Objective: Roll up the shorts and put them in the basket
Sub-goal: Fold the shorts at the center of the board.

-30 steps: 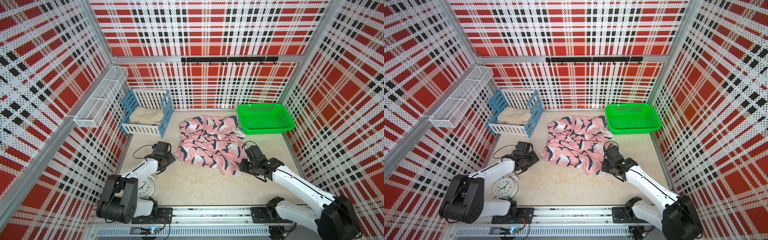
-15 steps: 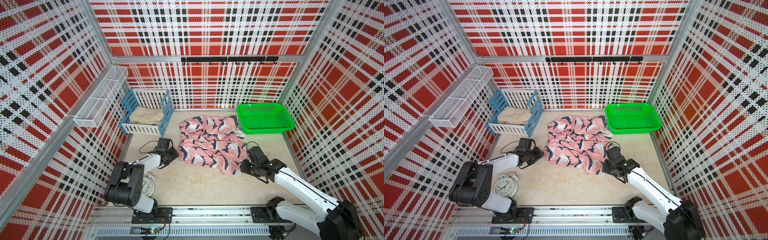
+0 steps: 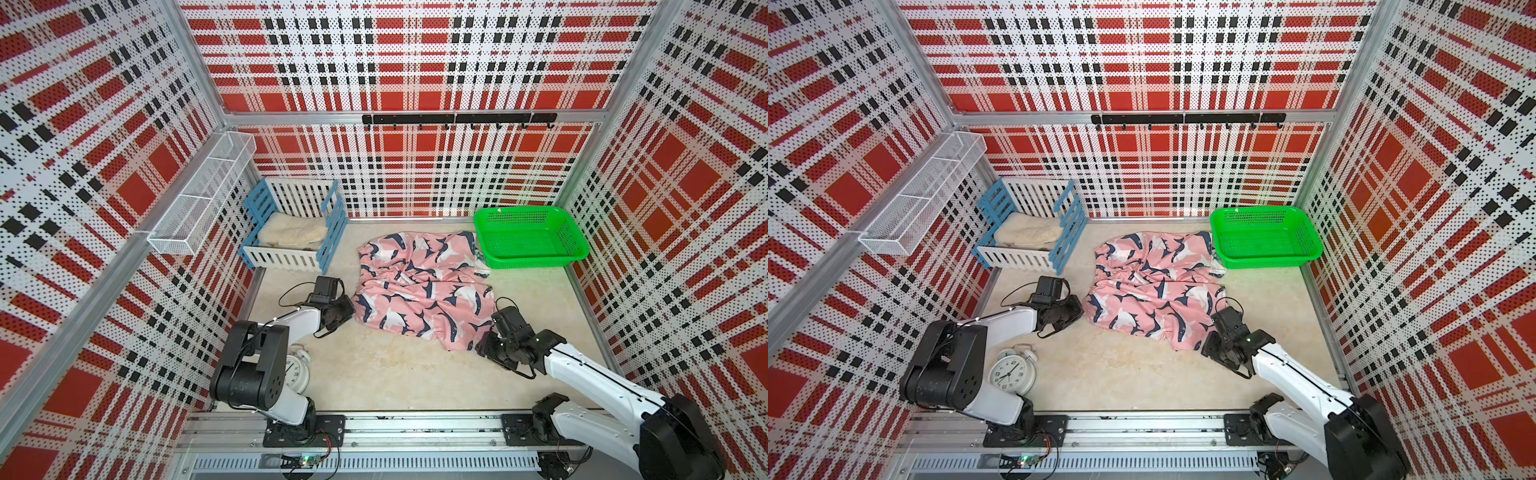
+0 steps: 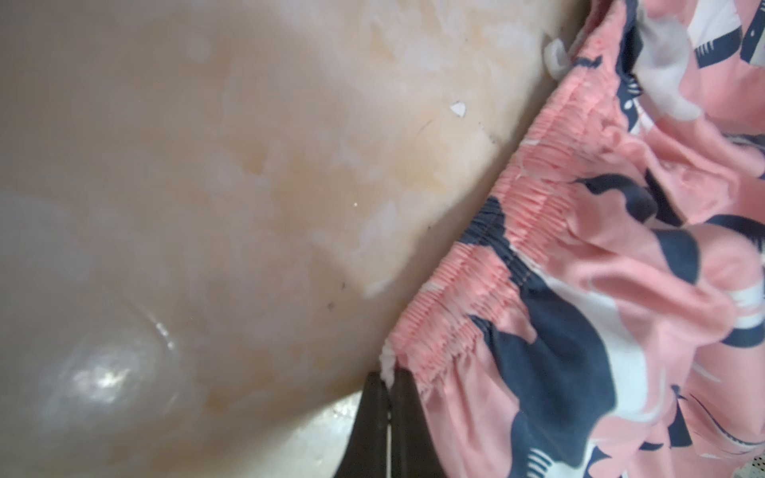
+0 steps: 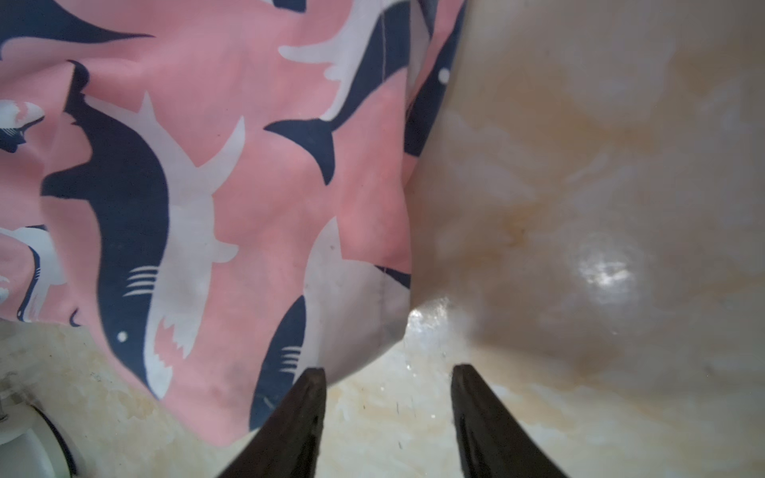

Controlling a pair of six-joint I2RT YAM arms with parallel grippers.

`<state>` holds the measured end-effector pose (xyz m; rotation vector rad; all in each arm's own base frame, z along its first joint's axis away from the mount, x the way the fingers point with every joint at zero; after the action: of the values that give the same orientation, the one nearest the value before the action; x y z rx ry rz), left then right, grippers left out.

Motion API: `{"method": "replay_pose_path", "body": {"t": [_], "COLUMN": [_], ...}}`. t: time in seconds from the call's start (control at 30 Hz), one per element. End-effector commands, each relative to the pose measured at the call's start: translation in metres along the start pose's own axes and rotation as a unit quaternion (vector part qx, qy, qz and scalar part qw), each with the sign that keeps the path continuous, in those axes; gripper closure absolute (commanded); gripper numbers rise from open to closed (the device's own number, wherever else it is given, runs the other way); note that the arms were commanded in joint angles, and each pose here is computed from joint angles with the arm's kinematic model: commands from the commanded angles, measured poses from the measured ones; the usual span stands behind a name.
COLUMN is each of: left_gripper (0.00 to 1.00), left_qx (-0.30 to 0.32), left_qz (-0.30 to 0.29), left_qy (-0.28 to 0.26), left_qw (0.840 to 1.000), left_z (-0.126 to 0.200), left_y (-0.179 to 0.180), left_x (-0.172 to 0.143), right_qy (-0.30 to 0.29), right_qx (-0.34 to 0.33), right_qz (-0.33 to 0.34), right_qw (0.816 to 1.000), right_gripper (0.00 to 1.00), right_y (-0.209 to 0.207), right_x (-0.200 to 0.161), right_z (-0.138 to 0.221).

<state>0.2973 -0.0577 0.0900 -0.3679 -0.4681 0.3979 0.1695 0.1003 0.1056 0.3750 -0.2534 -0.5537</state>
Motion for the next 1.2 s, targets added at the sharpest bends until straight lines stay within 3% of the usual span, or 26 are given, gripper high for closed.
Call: {"method": "replay_pose_path", "body": {"t": [0.0,0.1,0.2,0.23,0.47,0.6,0.63,0.7,0.83,0.9,1.17], "left_gripper": [1.00,1.00,1.00,1.00,1.00,1.00,1.00,1.00,1.00,1.00,1.00], "left_qx": [0.004,0.004,0.003,0.002,0.007,0.026,0.029,0.026,0.036,0.043,0.049], "left_qz": [-0.005,-0.006,-0.004,-0.003,-0.004,-0.006,-0.009,-0.015,-0.031,-0.038,-0.043], "left_qy": [0.004,0.004,0.000,-0.004,-0.042,-0.050,-0.047,-0.029,0.008,0.018,0.014], "left_qw": [1.000,1.000,1.000,1.000,0.999,0.998,0.998,0.999,0.999,0.998,0.998], "left_z": [0.004,0.005,0.009,0.011,0.037,0.046,0.046,0.041,0.025,0.018,0.018], "left_y": [0.003,0.004,0.005,0.004,-0.001,0.004,0.005,0.006,0.006,0.004,0.001], "left_x": [-0.003,-0.004,-0.002,0.001,0.022,0.024,0.023,0.016,0.001,-0.004,-0.003], "right_qy": [-0.002,-0.020,-0.047,-0.061,-0.191,-0.206,-0.203,-0.186,-0.137,-0.125,-0.063], "right_qx": [0.061,0.054,0.034,0.030,-0.025,-0.058,-0.064,-0.064,0.004,0.007,0.010], "right_qz": [-0.041,-0.053,-0.041,-0.030,0.017,0.016,0.015,0.010,-0.001,-0.003,-0.002], "right_qw": [0.997,0.997,0.997,0.997,0.981,0.977,0.977,0.980,0.991,0.992,0.998], "right_gripper": [0.44,0.55,0.98,1.00,1.00,1.00,1.00,0.90,0.74,0.68,0.64], "right_y": [0.014,0.012,0.016,0.022,0.035,0.018,0.014,0.009,0.012,0.011,0.004], "right_x": [0.003,0.007,0.017,0.022,0.072,0.078,0.077,0.073,0.063,0.059,0.023], "right_z": [-0.010,-0.018,-0.013,-0.003,0.112,0.148,0.148,0.137,0.105,0.094,0.055]}}
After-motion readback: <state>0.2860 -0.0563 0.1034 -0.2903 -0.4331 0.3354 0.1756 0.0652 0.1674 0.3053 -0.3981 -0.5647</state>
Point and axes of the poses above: each gripper's point midway between its finger pads, its own z axis back along the fingers, its own y axis along the line the jaws close on, x = y × z, the point moved 8 cm from there along z, back along the fingers, and after that the axes turned 7 degrees about -z, right-handed, at the moved point
